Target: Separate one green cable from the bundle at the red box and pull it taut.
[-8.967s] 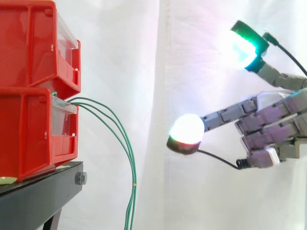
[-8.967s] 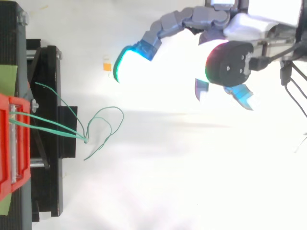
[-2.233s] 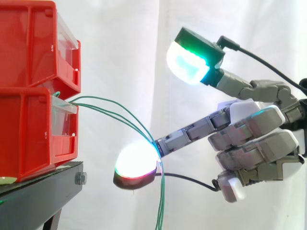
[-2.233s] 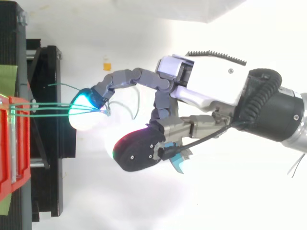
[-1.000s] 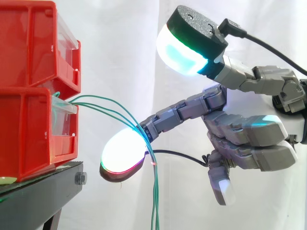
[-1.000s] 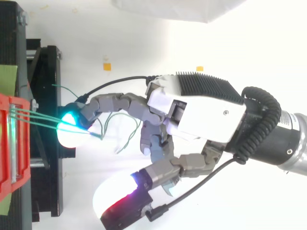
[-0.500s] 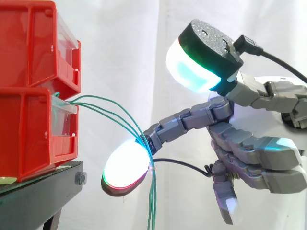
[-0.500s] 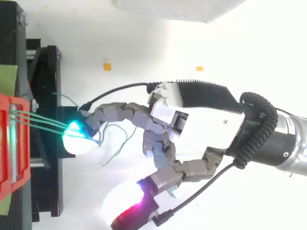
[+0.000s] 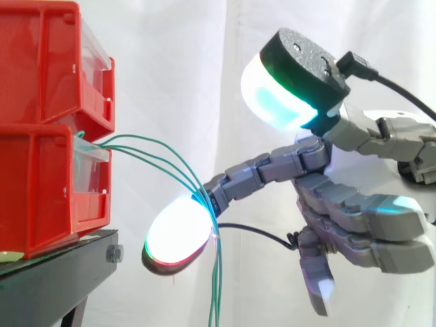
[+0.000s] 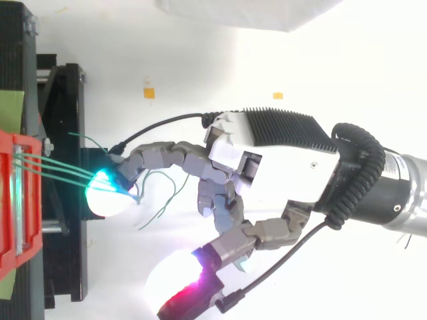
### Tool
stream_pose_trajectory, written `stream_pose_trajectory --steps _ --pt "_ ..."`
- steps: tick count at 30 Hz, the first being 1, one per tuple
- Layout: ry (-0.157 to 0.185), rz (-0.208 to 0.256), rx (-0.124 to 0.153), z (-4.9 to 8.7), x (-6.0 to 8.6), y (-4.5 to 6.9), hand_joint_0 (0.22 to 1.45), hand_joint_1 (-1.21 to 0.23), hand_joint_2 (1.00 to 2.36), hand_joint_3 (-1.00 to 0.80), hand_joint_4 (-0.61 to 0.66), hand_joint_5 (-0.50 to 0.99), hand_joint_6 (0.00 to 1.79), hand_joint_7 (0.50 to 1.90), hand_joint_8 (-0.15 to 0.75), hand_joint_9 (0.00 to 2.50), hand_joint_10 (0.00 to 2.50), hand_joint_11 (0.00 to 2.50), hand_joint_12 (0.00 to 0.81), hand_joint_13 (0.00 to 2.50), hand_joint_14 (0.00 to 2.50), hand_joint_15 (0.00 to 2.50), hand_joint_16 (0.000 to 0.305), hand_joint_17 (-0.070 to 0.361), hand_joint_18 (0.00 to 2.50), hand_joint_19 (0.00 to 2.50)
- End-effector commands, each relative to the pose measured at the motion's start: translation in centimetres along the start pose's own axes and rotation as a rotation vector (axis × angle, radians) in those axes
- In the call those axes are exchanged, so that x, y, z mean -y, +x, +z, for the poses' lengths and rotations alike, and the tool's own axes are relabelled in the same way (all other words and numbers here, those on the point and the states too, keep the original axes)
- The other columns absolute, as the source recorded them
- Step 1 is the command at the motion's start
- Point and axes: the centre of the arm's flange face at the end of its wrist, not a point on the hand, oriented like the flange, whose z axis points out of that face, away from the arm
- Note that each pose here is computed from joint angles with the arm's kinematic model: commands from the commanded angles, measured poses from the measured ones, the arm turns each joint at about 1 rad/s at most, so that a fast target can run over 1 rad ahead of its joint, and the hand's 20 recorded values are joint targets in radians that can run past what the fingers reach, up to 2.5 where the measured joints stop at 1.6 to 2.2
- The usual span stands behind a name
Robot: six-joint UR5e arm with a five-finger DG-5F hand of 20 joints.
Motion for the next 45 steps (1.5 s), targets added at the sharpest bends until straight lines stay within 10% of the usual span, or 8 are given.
stream_pose_trajectory --steps 1,7,21,39,45 --pt "-0.033 0.014 0.006 0.4 0.1 -0.3 0.39 -0.5 1.0 -0.5 0.35 -0.15 0.5 0.66 0.396 2.12 0.01 0.43 0.582 2.19 0.02 0.57 0.091 0.204 2.5 0.24" --pt "-0.118 0.061 -0.011 1.9 2.3 1.1 0.39 -0.5 1.0 -0.5 0.35 -0.15 0.5 0.66 0.401 2.12 0.02 0.44 0.574 2.19 0.02 0.57 0.091 0.205 2.5 0.24" --pt "-0.12 0.055 -0.013 2.0 2.4 0.8 0.39 -0.5 1.0 -0.5 0.35 -0.15 0.5 0.66 0.396 2.11 0.01 0.43 0.576 2.19 0.02 0.57 0.092 0.207 2.5 0.23" --pt "-0.174 0.036 -0.059 1.6 5.0 -1.1 0.39 -0.5 1.0 -0.5 0.35 -0.15 0.5 0.66 0.398 2.11 0.02 0.44 0.576 2.18 0.02 0.57 0.091 0.204 2.5 0.24" --pt "-0.211 0.05 -0.051 2.3 7.8 -0.2 0.39 -0.5 1.0 -0.5 0.35 -0.15 0.5 0.66 0.395 2.11 0.02 0.44 0.576 2.19 0.02 0.57 0.091 0.205 2.5 0.23"
